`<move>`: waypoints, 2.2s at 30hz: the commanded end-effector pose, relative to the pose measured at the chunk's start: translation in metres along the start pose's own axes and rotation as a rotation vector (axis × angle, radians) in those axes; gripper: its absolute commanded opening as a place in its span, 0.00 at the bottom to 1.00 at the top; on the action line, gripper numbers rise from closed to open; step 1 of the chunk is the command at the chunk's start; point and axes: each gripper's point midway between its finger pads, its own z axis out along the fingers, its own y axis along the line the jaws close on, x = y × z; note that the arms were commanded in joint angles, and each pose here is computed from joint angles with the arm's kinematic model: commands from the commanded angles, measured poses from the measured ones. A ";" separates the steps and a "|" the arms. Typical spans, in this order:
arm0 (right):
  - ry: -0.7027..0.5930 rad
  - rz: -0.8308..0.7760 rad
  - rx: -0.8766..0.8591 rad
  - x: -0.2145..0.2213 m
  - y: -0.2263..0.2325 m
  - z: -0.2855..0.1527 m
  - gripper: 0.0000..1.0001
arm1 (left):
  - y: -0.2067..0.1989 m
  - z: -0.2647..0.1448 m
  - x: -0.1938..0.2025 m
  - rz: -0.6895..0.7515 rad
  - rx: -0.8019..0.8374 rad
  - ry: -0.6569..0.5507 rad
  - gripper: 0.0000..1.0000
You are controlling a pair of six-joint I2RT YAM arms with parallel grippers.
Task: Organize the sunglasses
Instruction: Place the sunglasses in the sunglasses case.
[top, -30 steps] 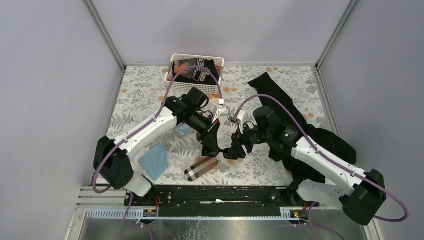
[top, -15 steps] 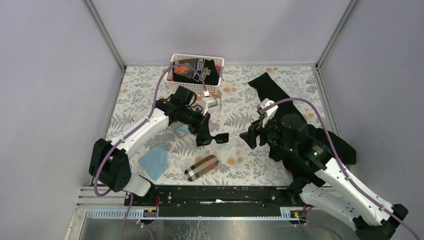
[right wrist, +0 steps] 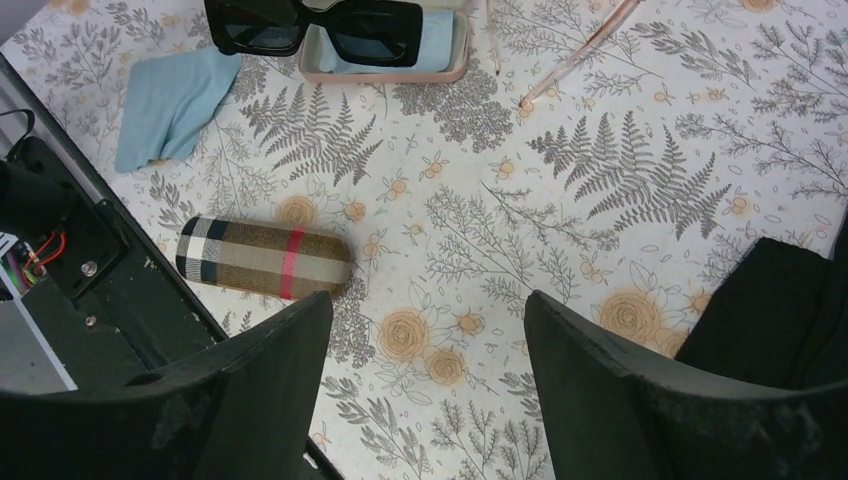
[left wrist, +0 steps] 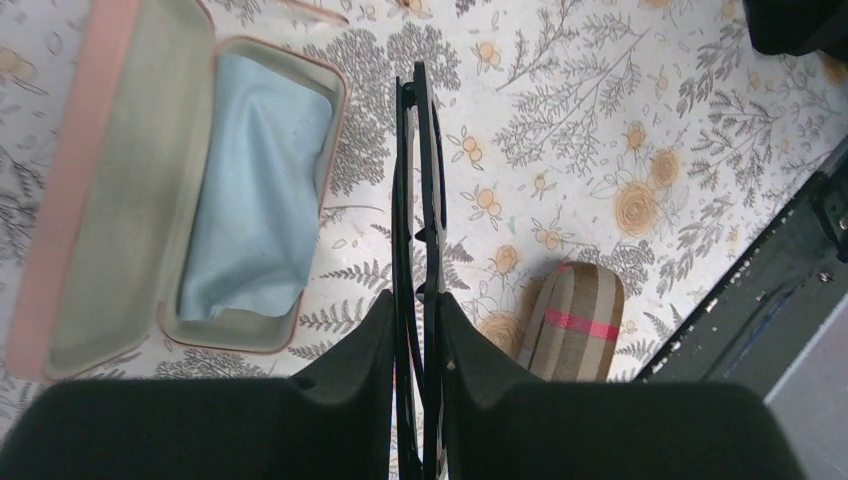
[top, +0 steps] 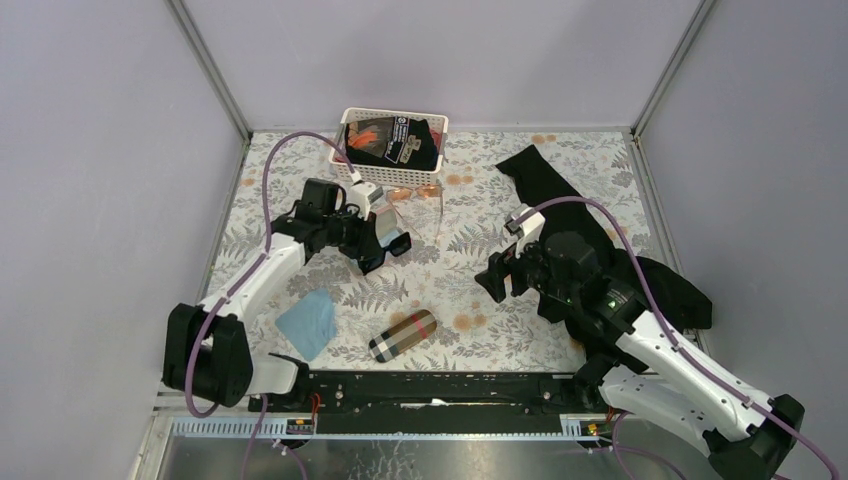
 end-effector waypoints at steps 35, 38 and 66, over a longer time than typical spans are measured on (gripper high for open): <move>-0.024 0.022 -0.110 -0.006 0.018 0.017 0.79 | 0.056 0.032 -0.002 0.217 -0.085 -0.100 0.00; -0.024 0.024 -0.120 -0.006 0.019 0.018 0.79 | 0.060 0.036 0.003 0.199 -0.073 -0.083 0.00; -0.033 0.020 -0.128 -0.005 0.021 0.014 0.79 | 0.076 0.046 0.006 0.147 -0.077 0.069 0.00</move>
